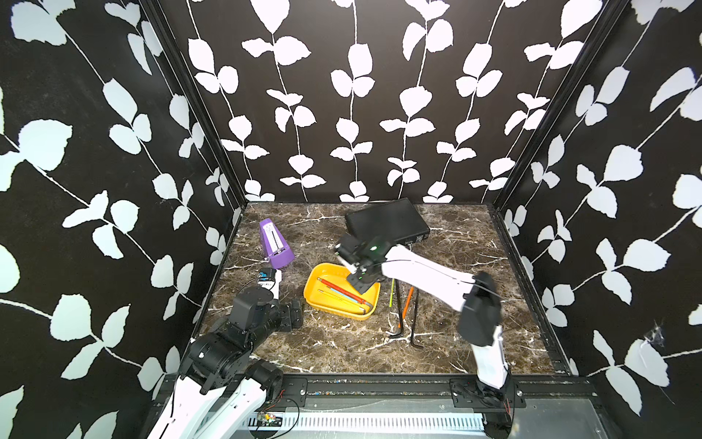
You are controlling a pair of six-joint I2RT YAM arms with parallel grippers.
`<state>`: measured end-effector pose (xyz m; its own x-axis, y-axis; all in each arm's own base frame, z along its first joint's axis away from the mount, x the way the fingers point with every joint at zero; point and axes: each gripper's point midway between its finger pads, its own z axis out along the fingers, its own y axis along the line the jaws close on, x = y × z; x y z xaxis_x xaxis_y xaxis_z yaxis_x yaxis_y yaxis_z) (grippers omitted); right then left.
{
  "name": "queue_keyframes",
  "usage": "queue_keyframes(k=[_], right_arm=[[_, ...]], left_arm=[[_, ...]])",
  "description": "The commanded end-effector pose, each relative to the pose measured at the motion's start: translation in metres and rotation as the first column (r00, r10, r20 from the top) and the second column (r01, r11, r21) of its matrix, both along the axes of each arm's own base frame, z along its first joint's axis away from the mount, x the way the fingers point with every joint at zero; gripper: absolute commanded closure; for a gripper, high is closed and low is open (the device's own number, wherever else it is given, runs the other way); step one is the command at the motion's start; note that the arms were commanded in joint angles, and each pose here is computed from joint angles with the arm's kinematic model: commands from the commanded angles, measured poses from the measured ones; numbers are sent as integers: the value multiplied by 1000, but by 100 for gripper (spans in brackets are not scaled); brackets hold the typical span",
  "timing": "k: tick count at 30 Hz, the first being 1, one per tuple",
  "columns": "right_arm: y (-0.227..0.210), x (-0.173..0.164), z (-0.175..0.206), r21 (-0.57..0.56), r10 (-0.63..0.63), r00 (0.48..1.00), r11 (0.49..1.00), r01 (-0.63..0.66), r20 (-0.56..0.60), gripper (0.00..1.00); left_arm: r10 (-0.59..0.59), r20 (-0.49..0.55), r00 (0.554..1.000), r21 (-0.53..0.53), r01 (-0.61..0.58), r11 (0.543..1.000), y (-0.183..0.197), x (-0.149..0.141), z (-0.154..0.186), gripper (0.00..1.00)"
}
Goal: Put the hex key on the desktop into the storage box
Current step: Pick up the Allen key from the center of the board.
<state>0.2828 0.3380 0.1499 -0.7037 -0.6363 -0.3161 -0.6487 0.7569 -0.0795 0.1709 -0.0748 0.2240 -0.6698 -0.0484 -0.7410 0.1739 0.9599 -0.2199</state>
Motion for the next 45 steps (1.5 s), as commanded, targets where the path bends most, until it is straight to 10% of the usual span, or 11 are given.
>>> queue_keyframes(k=[1,9,18,45], right_arm=[[-34,7,-5,77,-232,972,969,235,-41,71],[-138,-28,-44,24,-671,693,714,700,-263,73],[-151,-73,-89,-76,-780,457,535,841,-428,71],[-153,-82,-134,-238,-817,381,511,826,-433,74]], left_arm=[[-16,18,1000,-12,16,1000,-4,2,2,13],[-18,16,1000,-12,19,1000,-4,1,2,13],[-23,17,1000,-16,24,1000,-5,1,2,13],[-17,30,999,-21,18,1000,-3,0,5,13]])
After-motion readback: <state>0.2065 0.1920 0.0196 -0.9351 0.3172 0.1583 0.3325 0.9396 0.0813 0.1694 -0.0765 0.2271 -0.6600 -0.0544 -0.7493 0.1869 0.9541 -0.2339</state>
